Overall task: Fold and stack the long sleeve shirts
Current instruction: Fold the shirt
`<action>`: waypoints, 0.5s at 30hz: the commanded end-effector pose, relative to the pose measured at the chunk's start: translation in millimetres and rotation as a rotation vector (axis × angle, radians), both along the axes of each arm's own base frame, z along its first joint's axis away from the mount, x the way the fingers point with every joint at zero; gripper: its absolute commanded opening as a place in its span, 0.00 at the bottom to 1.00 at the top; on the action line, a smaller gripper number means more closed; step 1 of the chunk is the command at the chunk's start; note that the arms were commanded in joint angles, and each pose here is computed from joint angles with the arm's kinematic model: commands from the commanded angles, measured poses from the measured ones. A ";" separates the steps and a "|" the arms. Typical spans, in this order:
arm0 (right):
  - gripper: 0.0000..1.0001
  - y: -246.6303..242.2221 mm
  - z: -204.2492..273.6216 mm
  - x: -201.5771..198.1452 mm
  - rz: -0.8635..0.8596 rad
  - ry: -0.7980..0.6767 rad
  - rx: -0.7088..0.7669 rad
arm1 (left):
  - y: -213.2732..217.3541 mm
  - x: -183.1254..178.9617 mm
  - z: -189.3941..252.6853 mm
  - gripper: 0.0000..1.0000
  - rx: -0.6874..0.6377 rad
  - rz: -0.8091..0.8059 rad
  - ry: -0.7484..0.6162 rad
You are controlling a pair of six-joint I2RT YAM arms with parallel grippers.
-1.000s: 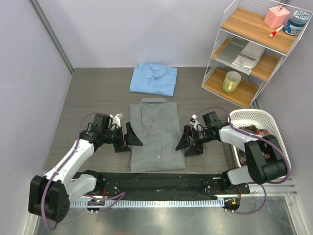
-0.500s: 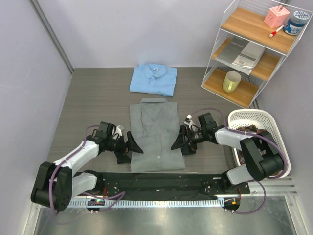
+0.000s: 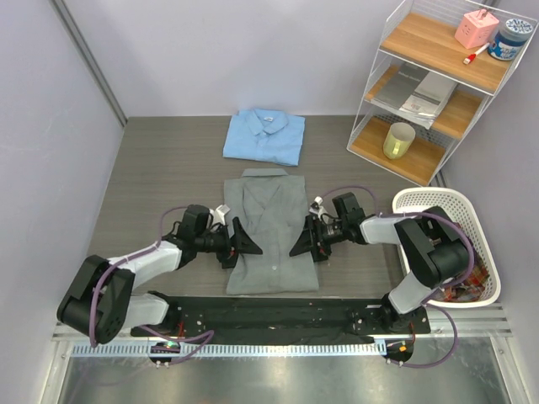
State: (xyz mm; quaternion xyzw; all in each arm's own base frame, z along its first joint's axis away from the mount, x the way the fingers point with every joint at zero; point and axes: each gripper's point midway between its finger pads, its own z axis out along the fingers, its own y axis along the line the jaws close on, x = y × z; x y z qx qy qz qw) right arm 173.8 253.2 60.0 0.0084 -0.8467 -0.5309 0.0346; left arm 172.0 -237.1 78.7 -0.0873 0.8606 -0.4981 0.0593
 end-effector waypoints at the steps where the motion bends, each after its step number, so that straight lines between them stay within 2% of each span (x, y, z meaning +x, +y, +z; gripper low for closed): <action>1: 0.53 8.5 3.0 17.1 0.014 -0.087 0.019 | 0.8 11.7 -7.0 0.78 0.032 0.032 -0.030; 2: 0.44 5.8 -2.3 13.7 0.016 -0.067 -0.005 | 2.8 9.6 -9.3 0.75 0.047 0.034 -0.013; 4: 0.34 2.4 -5.7 10.7 0.046 -0.098 -0.022 | 5.0 10.2 -5.0 0.59 0.062 0.027 -0.030; 5: 0.24 -1.2 -8.0 5.6 0.051 -0.077 -0.042 | 6.2 8.2 -3.1 0.53 0.070 0.018 -0.032; 6: 0.20 -3.1 -8.4 6.2 0.052 -0.102 -0.062 | 8.5 3.1 -2.5 0.42 0.085 -0.001 -0.032; 8: 0.10 -6.8 -10.4 2.3 0.063 -0.116 -0.079 | 12.4 6.5 12.2 0.36 0.115 0.001 -0.085; 9: 0.09 -9.3 -13.2 3.7 0.053 -0.132 -0.105 | 19.3 -3.7 8.7 0.31 0.158 -0.005 -0.038; 11: 0.08 -11.9 -12.4 7.6 0.038 -0.169 -0.122 | 29.5 -2.7 11.9 0.25 0.228 0.004 -0.081; 12: 0.08 -12.1 -13.2 9.3 0.036 -0.180 -0.130 | 39.6 -12.5 2.7 0.09 0.292 0.006 -0.026; 13: 0.07 -13.5 -15.8 11.9 0.025 -0.184 -0.148 | 50.9 -11.1 -6.2 0.08 0.371 0.029 -0.026; 14: 0.07 -12.8 -15.6 13.0 0.026 -0.186 -0.149 | 56.0 -14.2 -12.5 0.22 0.401 0.034 -0.004; 15: 0.07 -13.5 -17.2 13.9 0.022 -0.184 -0.156 | 55.9 -14.4 -14.6 0.31 0.402 0.041 0.011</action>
